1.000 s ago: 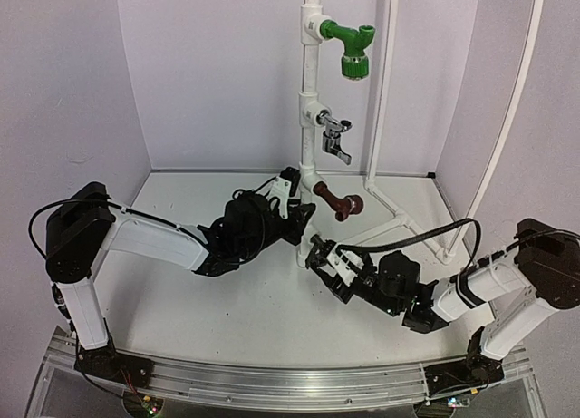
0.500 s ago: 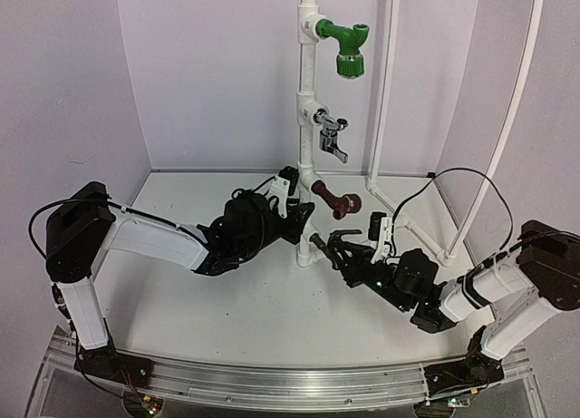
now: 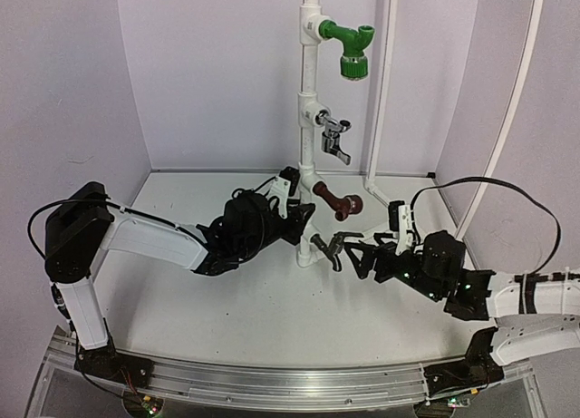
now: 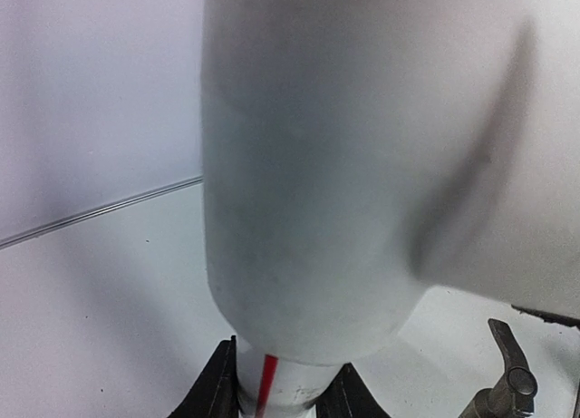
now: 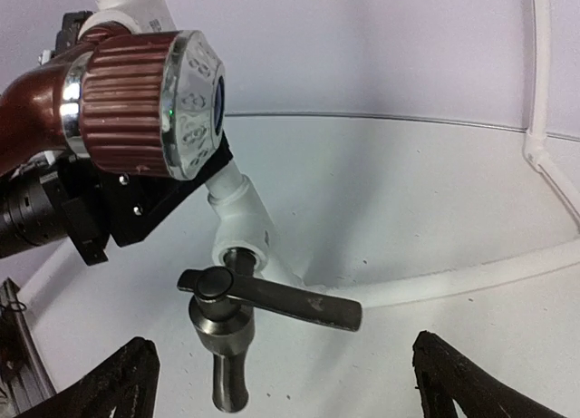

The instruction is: Install the water faucets

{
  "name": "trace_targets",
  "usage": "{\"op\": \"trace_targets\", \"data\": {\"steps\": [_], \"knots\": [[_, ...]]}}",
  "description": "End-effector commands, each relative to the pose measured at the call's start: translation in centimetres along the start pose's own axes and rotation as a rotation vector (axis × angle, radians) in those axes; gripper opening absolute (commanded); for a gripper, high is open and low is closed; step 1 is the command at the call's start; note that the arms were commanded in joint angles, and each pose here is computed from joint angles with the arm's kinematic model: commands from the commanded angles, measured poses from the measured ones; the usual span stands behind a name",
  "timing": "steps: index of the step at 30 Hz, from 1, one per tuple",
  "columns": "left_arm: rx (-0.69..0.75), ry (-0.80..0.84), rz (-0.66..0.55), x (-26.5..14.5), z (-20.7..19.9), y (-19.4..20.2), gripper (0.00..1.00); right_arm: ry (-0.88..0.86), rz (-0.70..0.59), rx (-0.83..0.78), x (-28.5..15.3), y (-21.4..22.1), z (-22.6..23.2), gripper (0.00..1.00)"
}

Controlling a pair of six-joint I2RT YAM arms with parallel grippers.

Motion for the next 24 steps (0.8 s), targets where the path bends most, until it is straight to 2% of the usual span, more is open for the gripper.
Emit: {"op": "trace_targets", "data": {"steps": [1, 9, 12, 14, 17, 19, 24], "knots": [[-0.066, -0.023, 0.184, -0.9, 0.7, 3.3, 0.15, 0.185, 0.165, -0.124, -2.7, -1.0, -1.7, 0.98], [-0.122, -0.02, 0.158, -2.7, 0.8, 0.7, 0.52, 0.24, 0.155, -0.128, -6.2, -5.2, -1.6, 0.98], [-0.134, -0.012, 0.15, -3.6, 0.8, -0.3, 0.65, 0.266, 0.127, -0.132, -6.8, -6.3, -1.7, 0.98], [-0.148, -0.008, 0.147, -4.4, 0.8, -0.9, 0.79, 0.281, 0.106, -0.13, -7.2, -6.9, -1.8, 0.98], [-0.177, 0.004, 0.145, -6.2, 1.0, -1.6, 0.91, 0.296, 0.066, -0.118, -8.2, -8.2, -1.9, 0.98], [-0.192, 0.003, 0.137, -7.9, 1.4, -2.5, 0.95, 0.299, 0.04, -0.11, -8.9, -9.2, -1.8, 0.98], [-0.198, -0.043, 0.09, -12.7, 2.8, -5.7, 0.99, 0.253, -0.041, -0.089, -11.2, -12.3, -1.0, 0.98]]}}
Point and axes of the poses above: each gripper's point midway between its finger pads, its own x axis out along the fingers, its own z axis along the line the jaws close on, y = z × x, the point moved 6 cm from there along -x, back along the fingers, and after that the axes turned 2 degrees about x, right-handed, at the moved point
